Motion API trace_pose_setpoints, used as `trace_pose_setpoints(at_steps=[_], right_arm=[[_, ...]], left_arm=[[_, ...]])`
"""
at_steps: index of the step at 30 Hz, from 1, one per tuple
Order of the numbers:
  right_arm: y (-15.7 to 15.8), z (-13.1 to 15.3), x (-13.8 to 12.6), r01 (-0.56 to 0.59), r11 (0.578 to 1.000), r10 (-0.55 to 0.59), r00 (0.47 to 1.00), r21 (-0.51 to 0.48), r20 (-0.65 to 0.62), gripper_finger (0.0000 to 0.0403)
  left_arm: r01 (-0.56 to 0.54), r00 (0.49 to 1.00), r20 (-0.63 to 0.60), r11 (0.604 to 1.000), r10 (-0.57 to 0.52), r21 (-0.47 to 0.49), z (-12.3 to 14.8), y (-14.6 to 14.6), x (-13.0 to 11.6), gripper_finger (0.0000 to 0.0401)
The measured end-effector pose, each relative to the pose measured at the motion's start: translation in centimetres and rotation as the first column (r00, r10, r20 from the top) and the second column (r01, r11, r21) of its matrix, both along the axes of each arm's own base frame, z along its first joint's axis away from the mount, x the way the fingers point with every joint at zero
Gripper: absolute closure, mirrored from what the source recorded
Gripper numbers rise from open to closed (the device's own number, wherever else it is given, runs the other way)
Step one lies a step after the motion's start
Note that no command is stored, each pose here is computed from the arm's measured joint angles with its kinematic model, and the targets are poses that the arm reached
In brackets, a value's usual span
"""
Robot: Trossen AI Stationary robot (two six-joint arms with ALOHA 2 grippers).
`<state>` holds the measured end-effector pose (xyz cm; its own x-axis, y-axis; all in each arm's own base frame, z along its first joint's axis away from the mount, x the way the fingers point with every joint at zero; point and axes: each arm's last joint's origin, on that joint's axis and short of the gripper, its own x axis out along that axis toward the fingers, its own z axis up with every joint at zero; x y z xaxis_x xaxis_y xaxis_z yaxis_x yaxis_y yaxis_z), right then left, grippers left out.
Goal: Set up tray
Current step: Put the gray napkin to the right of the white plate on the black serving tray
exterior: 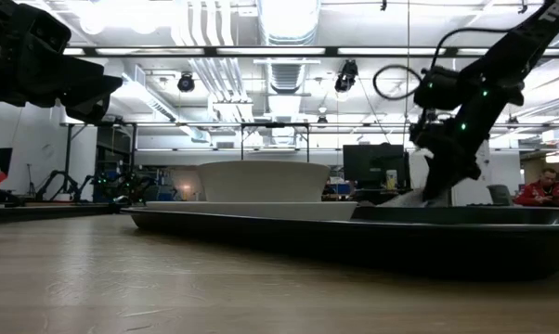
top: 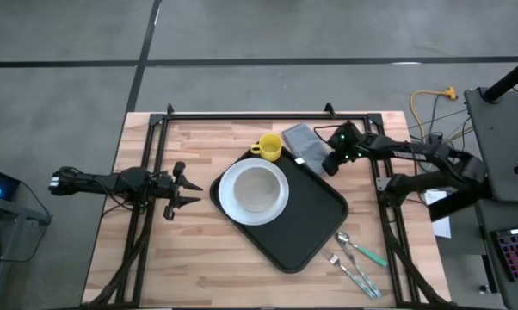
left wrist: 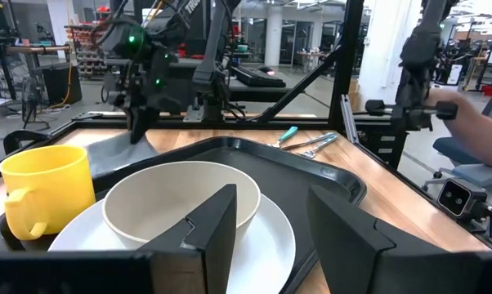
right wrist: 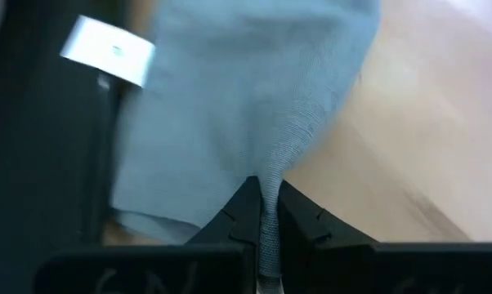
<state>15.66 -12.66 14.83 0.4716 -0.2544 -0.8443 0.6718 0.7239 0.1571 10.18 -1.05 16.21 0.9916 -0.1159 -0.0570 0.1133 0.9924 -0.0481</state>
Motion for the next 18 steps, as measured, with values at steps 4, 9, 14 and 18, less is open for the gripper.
trace_pose_setpoints(at_steps=[4, 9, 14, 18], right_arm=[[0.8, 1.3, 0.1, -0.017, 0.999, 0.019, 0.998, -0.032, 0.062, 0.0392], [2.0, 3.2, 0.2, -0.052, 0.996, 0.064, 0.985, -0.075, 0.161, 0.0392], [3.3, 5.1, 0.0, -0.106, 0.987, 0.137, 0.953, -0.124, 0.271, 0.0392], [4.3, 6.5, -0.1, -0.130, 0.977, 0.182, 0.920, -0.169, 0.348, 0.0392]], left_arm=[[0.000, 1.000, 0.000, 1.000, 0.000, 0.000, 0.0, 0.0, 0.0, 0.0265], [0.000, 1.000, 0.000, 1.000, 0.000, 0.000, 0.0, 0.0, 0.0, 0.0265], [0.000, 1.000, 0.000, 1.000, 0.000, 0.000, 0.0, 0.0, 0.0, 0.0265], [0.000, 1.000, 0.000, 1.000, 0.000, 0.000, 0.0, 0.0, 0.0, 0.0265]])
